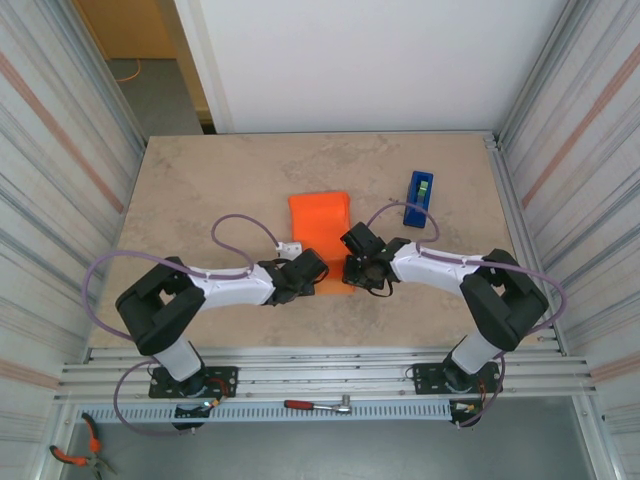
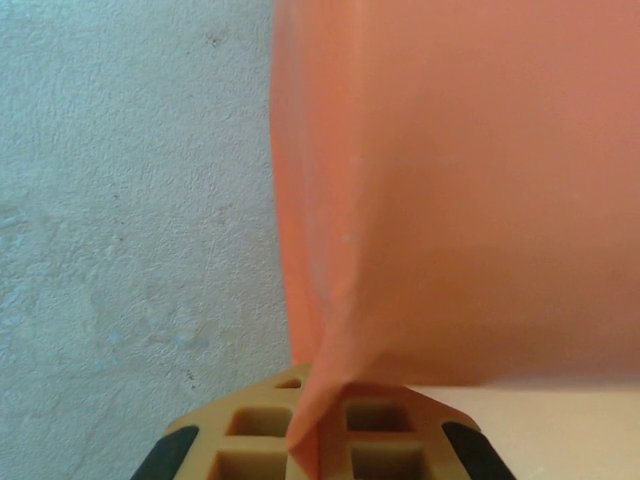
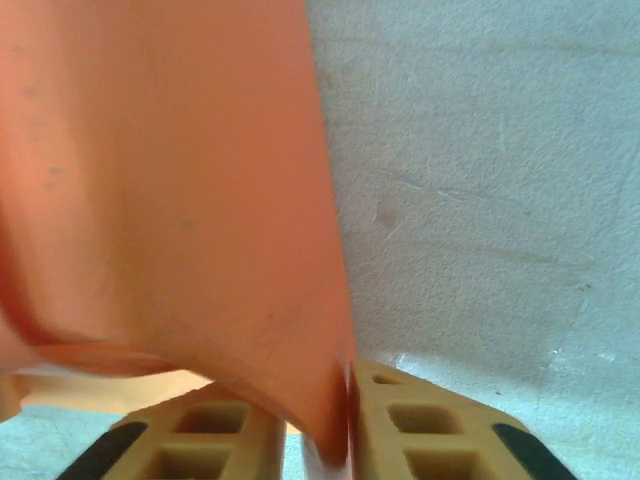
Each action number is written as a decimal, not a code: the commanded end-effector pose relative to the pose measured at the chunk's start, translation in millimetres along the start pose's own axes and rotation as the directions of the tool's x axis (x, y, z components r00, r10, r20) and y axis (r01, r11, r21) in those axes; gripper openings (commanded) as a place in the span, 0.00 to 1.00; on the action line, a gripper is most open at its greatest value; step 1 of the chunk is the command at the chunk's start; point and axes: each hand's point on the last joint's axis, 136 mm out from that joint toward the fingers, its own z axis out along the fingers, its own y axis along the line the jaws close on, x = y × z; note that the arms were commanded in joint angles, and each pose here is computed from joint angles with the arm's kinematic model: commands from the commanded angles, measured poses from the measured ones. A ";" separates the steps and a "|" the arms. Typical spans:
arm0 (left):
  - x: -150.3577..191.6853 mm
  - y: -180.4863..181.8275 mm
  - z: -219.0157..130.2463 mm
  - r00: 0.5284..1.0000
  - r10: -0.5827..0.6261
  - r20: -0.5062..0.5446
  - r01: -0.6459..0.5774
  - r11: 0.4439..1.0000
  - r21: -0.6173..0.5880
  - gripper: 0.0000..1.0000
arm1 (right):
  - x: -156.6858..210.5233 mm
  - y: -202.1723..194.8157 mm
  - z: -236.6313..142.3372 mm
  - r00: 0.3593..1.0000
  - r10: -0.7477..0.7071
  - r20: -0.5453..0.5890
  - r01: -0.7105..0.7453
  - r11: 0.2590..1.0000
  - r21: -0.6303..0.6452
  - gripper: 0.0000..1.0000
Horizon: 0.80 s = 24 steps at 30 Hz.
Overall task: Wrap the gift box in paper
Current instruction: Fold the third fold of the wrapping paper on the gift box.
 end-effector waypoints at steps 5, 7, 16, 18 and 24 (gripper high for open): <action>2.7 -3.5 1.1 1.000 0.016 -0.001 -0.016 1.000 -0.017 0.00 | 6.3 -3.5 4.5 1.000 -0.009 -0.024 0.009 1.000 0.015 0.00; 3.4 -4.1 0.9 1.000 0.017 -0.002 -0.017 1.000 -0.016 0.00 | 6.6 -5.1 3.2 1.000 -0.008 -0.024 0.008 1.000 0.023 0.28; 5.0 -3.9 1.3 1.000 0.020 -0.004 -0.020 1.000 -0.016 0.00 | 12.6 -11.1 3.9 1.000 0.002 -0.027 0.000 0.999 0.038 0.42; 5.1 -4.6 1.0 1.000 0.020 -0.003 -0.020 1.000 -0.014 0.00 | 15.0 -12.0 5.8 1.000 0.001 -0.031 0.000 0.999 0.040 0.12; 5.6 -6.1 0.8 1.000 0.022 -0.002 -0.022 1.000 -0.011 0.00 | 16.9 -13.5 5.4 0.999 0.007 -0.035 -0.005 0.999 0.045 0.43</action>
